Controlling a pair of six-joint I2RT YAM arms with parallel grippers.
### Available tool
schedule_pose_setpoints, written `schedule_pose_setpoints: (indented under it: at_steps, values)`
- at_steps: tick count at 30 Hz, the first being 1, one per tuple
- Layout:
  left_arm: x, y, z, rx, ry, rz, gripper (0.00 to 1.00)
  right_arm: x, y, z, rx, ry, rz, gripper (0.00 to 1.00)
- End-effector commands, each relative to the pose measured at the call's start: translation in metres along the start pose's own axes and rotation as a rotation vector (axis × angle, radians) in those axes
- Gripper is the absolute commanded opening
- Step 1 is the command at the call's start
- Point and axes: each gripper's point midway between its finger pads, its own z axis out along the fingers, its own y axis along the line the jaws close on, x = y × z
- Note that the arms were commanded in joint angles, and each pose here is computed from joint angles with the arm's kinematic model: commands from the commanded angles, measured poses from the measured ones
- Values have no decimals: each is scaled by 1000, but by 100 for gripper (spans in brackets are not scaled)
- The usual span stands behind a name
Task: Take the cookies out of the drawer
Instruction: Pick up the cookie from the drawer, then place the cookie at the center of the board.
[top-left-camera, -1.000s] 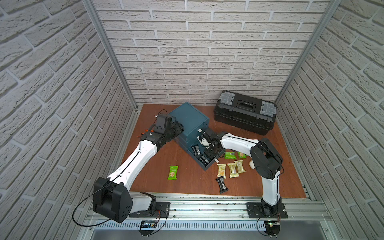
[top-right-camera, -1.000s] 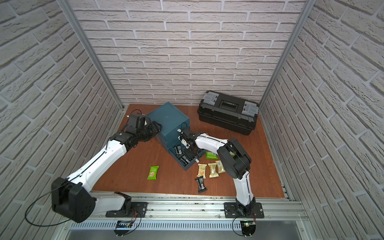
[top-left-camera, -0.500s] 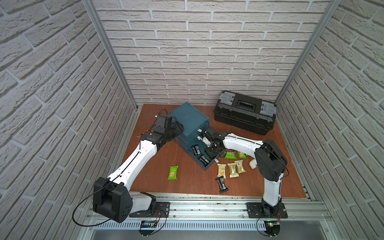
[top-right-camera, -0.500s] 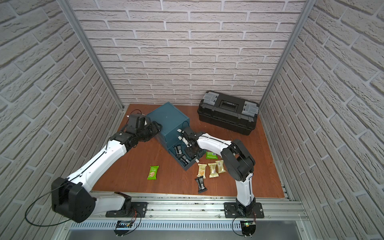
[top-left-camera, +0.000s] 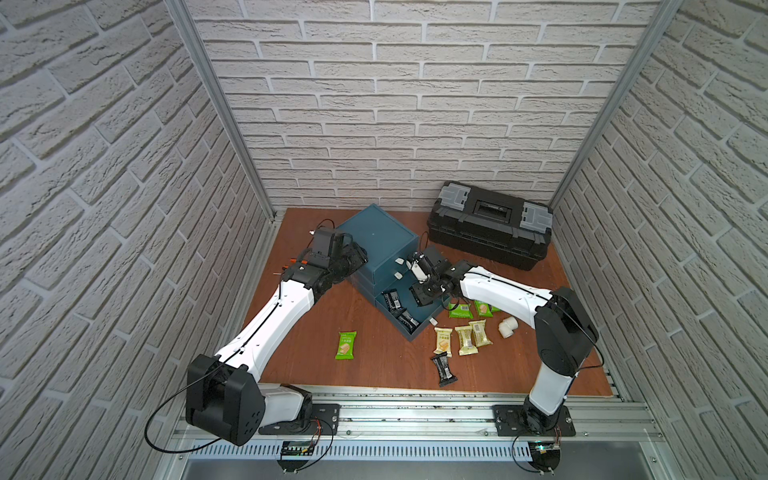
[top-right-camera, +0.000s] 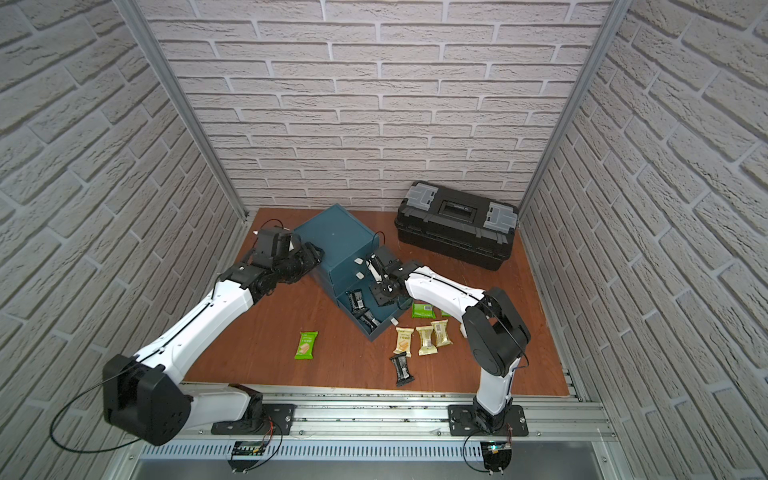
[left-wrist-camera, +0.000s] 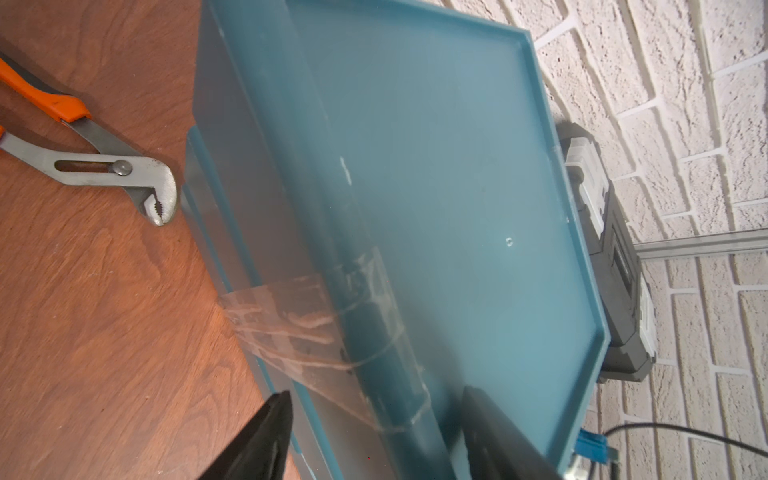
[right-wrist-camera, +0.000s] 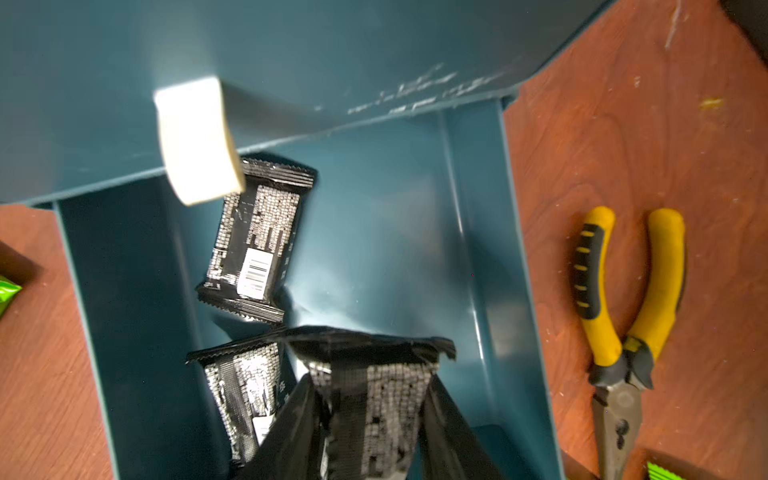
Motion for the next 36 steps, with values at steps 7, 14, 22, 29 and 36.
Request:
schedule_pose_setpoints:
  at_steps: [7, 14, 22, 29, 36]
  values:
    - [25, 41, 10, -134, 85, -9, 69, 20, -13, -52, 22, -39, 86, 29]
    - [26, 40, 11, -129, 89, -8, 69, 107, -20, -76, 46, 84, 205, 29]
    - [26, 41, 13, -129, 92, -9, 69, 187, -5, -85, 56, 161, 317, 29]
    - [28, 41, 14, -130, 98, -9, 68, 219, -3, -69, 68, 199, 365, 28]
    - [29, 42, 14, -130, 98, -15, 68, 231, 0, -48, 61, 232, 386, 28]
